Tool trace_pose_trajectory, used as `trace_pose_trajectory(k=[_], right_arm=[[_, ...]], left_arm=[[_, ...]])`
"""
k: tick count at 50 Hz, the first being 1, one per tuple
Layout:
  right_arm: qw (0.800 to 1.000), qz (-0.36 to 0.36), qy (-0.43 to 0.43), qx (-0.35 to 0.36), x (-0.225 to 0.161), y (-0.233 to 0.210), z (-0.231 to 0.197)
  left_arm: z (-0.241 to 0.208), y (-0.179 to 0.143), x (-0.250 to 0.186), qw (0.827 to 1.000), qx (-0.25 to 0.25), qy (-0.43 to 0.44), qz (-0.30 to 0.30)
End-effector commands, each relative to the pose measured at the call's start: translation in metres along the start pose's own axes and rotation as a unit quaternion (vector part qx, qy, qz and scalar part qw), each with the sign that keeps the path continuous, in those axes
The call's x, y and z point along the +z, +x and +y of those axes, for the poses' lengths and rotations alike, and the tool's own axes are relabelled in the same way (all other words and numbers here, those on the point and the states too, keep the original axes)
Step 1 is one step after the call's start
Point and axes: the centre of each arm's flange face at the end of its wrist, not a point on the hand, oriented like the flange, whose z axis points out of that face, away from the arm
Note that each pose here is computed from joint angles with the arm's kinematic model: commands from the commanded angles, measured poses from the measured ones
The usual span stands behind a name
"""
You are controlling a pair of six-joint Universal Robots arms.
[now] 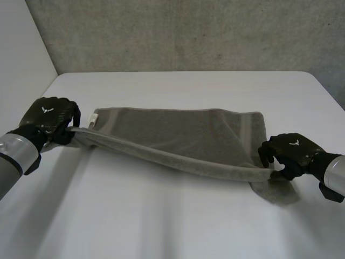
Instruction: Fold the towel.
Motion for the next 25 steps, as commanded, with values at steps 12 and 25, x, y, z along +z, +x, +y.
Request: trace_pose_trajectory(k=[12,25], right_arm=[[0.999,-0.001,-0.026,0.030,-0.006,-0.004,0.013],[0.998,0.061,0.026,-0.019,-0.035,0.026,-0.041]], left_arm=[[0.006,-0.002,0.000,1.000,-0.005,-0.009,-0.002],[-0.014,-0.001,-0.006,1.000,0.004,0.016,0.001]])
